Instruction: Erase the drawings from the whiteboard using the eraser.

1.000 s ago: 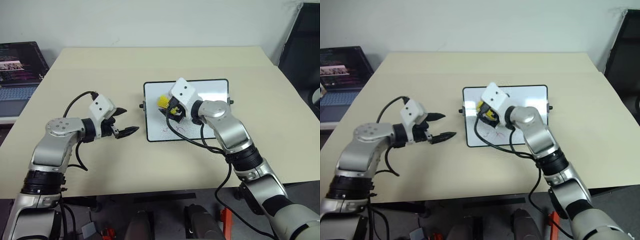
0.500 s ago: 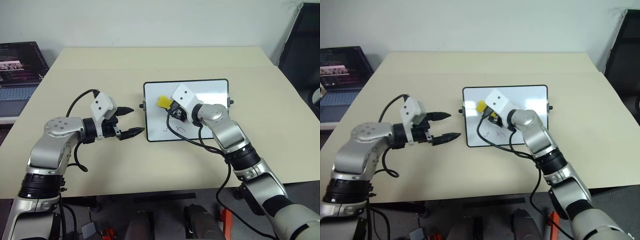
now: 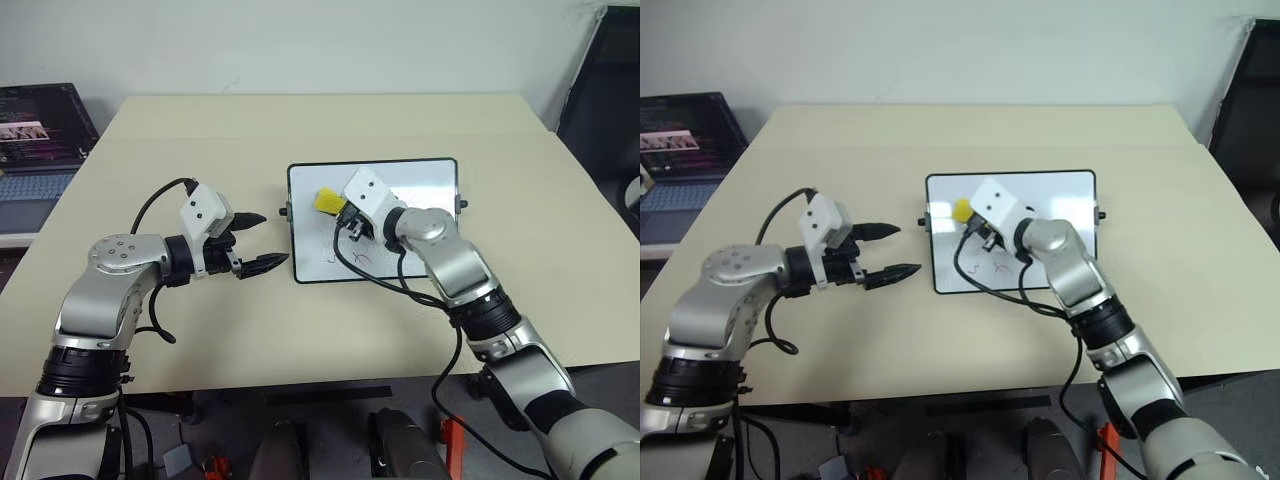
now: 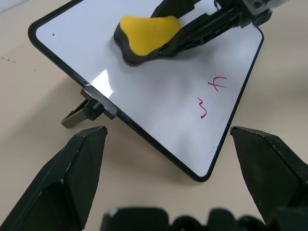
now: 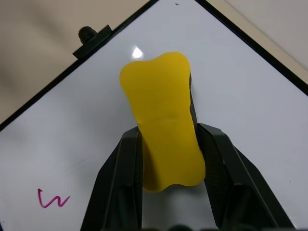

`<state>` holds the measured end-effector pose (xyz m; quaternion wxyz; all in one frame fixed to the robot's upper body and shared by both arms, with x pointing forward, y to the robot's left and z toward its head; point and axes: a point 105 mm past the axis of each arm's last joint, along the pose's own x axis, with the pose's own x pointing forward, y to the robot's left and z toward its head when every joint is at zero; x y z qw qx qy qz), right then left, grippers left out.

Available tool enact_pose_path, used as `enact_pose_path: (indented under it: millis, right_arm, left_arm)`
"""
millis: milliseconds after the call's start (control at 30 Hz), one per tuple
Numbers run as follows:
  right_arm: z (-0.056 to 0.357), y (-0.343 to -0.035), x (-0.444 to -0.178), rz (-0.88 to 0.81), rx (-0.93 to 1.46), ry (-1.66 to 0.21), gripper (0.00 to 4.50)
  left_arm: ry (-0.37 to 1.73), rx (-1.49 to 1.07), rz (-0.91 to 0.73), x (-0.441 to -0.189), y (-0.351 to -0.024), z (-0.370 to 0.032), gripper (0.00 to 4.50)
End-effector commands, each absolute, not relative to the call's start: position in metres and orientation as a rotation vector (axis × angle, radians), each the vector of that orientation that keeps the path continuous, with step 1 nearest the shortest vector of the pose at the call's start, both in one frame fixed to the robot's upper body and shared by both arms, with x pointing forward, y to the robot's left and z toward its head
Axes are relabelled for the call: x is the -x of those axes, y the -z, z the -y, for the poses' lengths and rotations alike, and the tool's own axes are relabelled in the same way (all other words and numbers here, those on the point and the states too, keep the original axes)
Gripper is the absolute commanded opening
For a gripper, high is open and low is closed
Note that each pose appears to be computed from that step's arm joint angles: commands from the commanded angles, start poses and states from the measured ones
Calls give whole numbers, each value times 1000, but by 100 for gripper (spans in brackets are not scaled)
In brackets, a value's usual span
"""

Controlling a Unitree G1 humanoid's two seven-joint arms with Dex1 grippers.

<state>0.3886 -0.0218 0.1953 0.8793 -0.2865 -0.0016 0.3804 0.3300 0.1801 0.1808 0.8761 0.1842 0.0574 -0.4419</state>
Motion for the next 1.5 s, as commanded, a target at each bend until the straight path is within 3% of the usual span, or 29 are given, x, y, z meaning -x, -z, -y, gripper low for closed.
enact_pose_path:
  millis: [33,333,600,1033,1500]
  right_arm:
    - [37,-239,-372,156,575,-843,133]
    - [104,-257,-336,174,526,-898,132]
    - [154,-242,-327,71,568,-844,131]
    - [157,-265,-326,129,551,-839,131]
    - [158,-264,-323,127,550,-847,130]
  left_arm:
    - [914,-424,-74,-328,-198,-184,450]
    - [902,-434,-85,-327,-198,-192,450]
    - [935,-419,-54,-325,-203,-192,450]
    - [961,-399,-59,-319,-204,-191,450]
    - [978,-395,-79,-315,-202,-191,450]
